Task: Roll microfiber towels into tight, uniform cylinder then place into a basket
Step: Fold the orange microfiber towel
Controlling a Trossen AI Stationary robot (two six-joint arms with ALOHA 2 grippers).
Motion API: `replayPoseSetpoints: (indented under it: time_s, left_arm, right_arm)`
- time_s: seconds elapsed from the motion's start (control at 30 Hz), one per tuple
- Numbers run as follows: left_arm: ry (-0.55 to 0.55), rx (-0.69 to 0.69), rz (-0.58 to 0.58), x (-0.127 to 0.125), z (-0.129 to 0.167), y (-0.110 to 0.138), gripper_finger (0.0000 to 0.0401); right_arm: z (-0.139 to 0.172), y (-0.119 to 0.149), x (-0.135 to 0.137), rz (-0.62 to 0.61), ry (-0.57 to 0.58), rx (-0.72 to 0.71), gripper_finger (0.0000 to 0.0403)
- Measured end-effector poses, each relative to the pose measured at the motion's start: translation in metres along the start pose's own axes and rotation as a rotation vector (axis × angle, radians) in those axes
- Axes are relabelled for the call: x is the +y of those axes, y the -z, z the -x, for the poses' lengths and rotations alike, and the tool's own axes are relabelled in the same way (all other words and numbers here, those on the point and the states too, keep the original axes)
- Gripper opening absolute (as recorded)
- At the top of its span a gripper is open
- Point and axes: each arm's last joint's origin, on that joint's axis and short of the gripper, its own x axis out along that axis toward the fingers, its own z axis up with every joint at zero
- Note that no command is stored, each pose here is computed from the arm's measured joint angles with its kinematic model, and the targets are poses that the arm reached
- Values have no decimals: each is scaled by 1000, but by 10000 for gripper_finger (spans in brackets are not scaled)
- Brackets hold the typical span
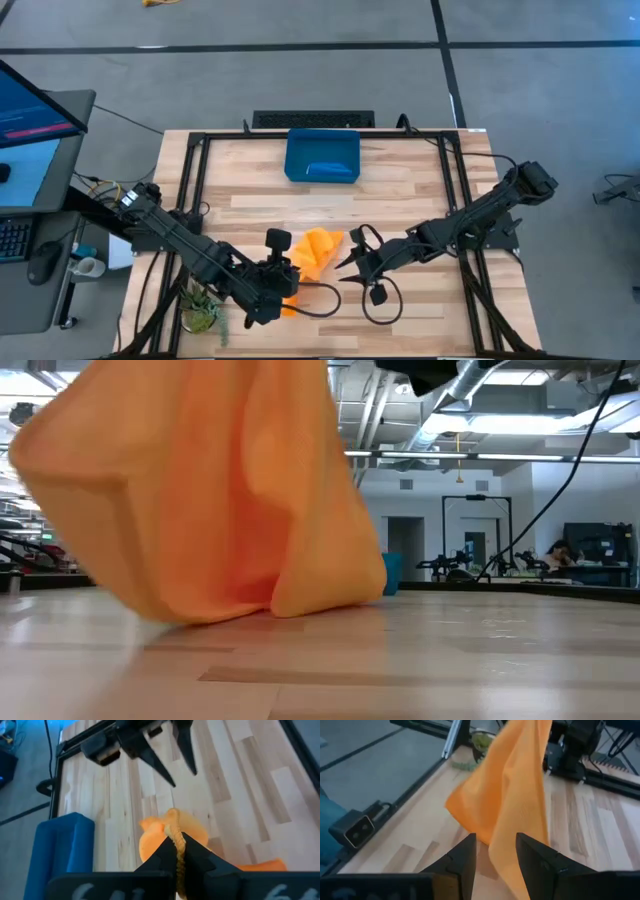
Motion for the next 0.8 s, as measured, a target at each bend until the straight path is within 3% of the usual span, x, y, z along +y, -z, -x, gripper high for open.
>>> replayPoseSetpoints:
  time_s: [0.23,0.4,0.8]
  left_arm:
    - [20,2,33,-4,11,0,0]
    - [58,23,77,-7,13,2,0]
    - [54,34,70,-7,13,4,0]
  right_arm:
    - [-2,4,-9,76,25,34,159]
    - [-6,9,-21,53,59,51,159]
    - [-53,57,-23,85,49,246,162]
